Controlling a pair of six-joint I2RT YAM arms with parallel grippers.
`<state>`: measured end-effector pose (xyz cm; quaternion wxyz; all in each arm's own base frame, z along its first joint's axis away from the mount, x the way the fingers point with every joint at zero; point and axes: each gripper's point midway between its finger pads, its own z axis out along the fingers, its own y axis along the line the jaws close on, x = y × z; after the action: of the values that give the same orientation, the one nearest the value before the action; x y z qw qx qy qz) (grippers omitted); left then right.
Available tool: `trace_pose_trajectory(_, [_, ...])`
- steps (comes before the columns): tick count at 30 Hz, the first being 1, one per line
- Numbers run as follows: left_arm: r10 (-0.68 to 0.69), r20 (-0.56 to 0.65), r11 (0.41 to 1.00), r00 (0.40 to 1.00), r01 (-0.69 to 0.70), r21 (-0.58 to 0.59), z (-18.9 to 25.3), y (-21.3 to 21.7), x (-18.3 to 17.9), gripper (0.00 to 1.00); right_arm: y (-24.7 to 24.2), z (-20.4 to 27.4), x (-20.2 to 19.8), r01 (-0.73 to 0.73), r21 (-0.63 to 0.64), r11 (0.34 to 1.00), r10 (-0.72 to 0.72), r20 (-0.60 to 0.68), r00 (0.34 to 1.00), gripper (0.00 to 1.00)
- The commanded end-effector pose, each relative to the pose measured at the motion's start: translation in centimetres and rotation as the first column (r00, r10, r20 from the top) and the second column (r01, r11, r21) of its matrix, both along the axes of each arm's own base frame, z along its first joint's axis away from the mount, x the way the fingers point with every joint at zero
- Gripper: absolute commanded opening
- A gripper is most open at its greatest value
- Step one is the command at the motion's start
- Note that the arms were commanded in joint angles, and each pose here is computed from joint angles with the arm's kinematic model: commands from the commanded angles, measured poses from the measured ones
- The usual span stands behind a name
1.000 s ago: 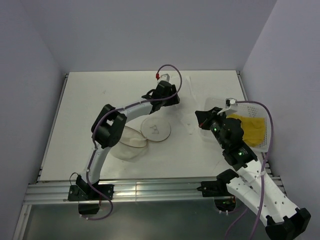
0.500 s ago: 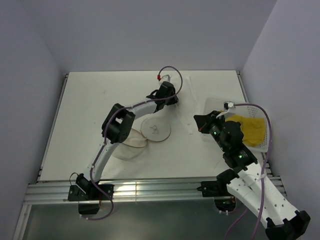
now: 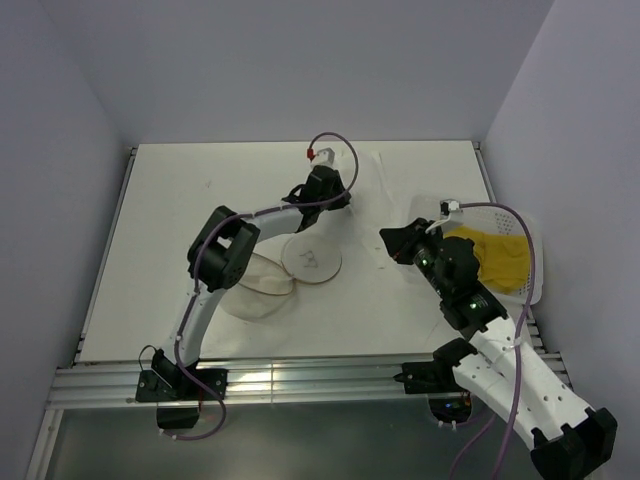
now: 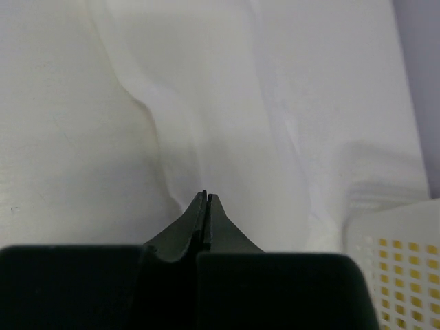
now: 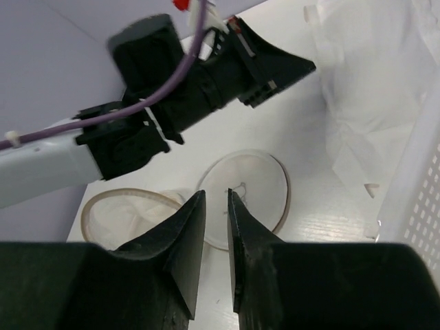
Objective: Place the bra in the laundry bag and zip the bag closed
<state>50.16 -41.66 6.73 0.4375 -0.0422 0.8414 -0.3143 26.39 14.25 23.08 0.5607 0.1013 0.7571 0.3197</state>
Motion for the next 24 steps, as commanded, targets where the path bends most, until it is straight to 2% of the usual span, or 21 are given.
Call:
trace_pose_trajectory(1, [-0.045, 0.233, 0.985, 0.971, 0.083, -0.154, 11.9, -1.0, -0.2, 0.0, 1.7, 1.6, 0.9, -0.05, 0.062, 0.997, 0.048, 0.042, 0.998, 0.27])
trace_pose_trajectory(2, [-0.055, 0.247, 0.982, 0.967, 0.097, -0.162, 12.6, -1.1, -0.6, 0.0, 2.1, 1.6, 1.4, -0.056, 0.065, 0.996, 0.054, 0.04, 0.998, 0.33])
trace_pose_trajectory(5, [-0.091, 0.296, 0.971, 0.951, 0.15, -0.185, 15.2, -1.1, -1.6, 0.0, 2.4, 1.4, 2.5, -0.044, 0.062, 0.997, 0.043, 0.026, 0.999, 0.39])
trace_pose_trajectory(7, [-0.118, 0.302, 0.97, 0.946, 0.175, -0.169, 15.8, -1.4, -1.7, 0.0, 2.5, 1.2, 2.8, -0.044, 0.056, 0.997, 0.043, 0.013, 0.999, 0.4])
trace_pose_trajectory(10, [-0.11, 0.206, 0.987, 0.972, 0.13, -0.089, 12.4, -0.9, -1.2, 0.0, 2.5, 1.1, 3.0, -0.039, 0.058, 0.998, 0.038, 0.014, 0.999, 0.4])
trace_pose_trajectory(12, [-0.073, 0.135, 0.997, 0.988, 0.077, -0.021, 9.4, -0.1, -0.8, 0.19, 2.3, 1.0, 3.0, -0.032, 0.051, 0.998, 0.031, 0.012, 0.999, 0.4])
trace_pose_trajectory(13, [-0.041, 0.148, 0.999, 0.988, 0.041, 0.004, 9.9, 0.1, 0.2, 0.33, 1.8, 1.1, 3.1, -0.006, 0.042, 0.999, 0.005, 0.02, 1.0, 0.39])
trace_pose_trajectory(14, [-0.035, 0.118, 0.999, 0.992, 0.03, 0.045, 7.7, 0.2, 0.7, 0.54, 1.4, 0.9, 3.1, 0.015, 0.032, 0.999, -0.015, 0.014, 1.0, 0.39])
trace_pose_trajectory(15, [-0.034, 0.083, 0.996, 0.996, 0.026, 0.09, 6.4, 0.4, 0.7, 0.6, 1.1, 1.0, 3.1, 0.03, 0.029, 0.999, -0.03, 0.018, 0.999, 0.38])
trace_pose_trajectory(16, [-0.026, 0.102, 0.995, 0.994, 0.016, 0.093, 7.3, 0.2, 1.5, 0.66, 0.9, 1.0, 3.1, 0.036, 0.023, 0.999, -0.037, 0.023, 0.999, 0.38])
trace_pose_trajectory(17, [-0.017, 0.067, 0.991, 0.998, 0.007, 0.136, 4.9, 0.4, 1.8, 0.72, 0.7, 1.2, 2.9, 0.042, 0.026, 0.999, -0.043, 0.031, 0.999, 0.37])
trace_pose_trajectory(19, [-0.002, 0.051, 0.987, 0.999, -0.006, 0.161, 4.5, 0.3, 2.4, 0.72, 0.4, 1.5, 2.6, 0.048, 0.029, 0.998, -0.049, 0.042, 0.998, 0.37])
trace_pose_trajectory(20, [0.008, 0.033, 0.983, 0.999, -0.014, 0.182, 2.9, 0.5, 2.6, 0.72, 0.4, 1.4, 2.5, 0.043, 0.026, 0.999, -0.044, 0.04, 0.998, 0.37])
trace_pose_trajectory(24, [-0.013, 0.015, 0.985, 1.0, 0.01, 0.172, 1.5, -0.4, 3.1, 0.7, 0.4, 1.3, 2.2, 0.036, 0.021, 0.999, -0.037, 0.042, 0.998, 0.36])
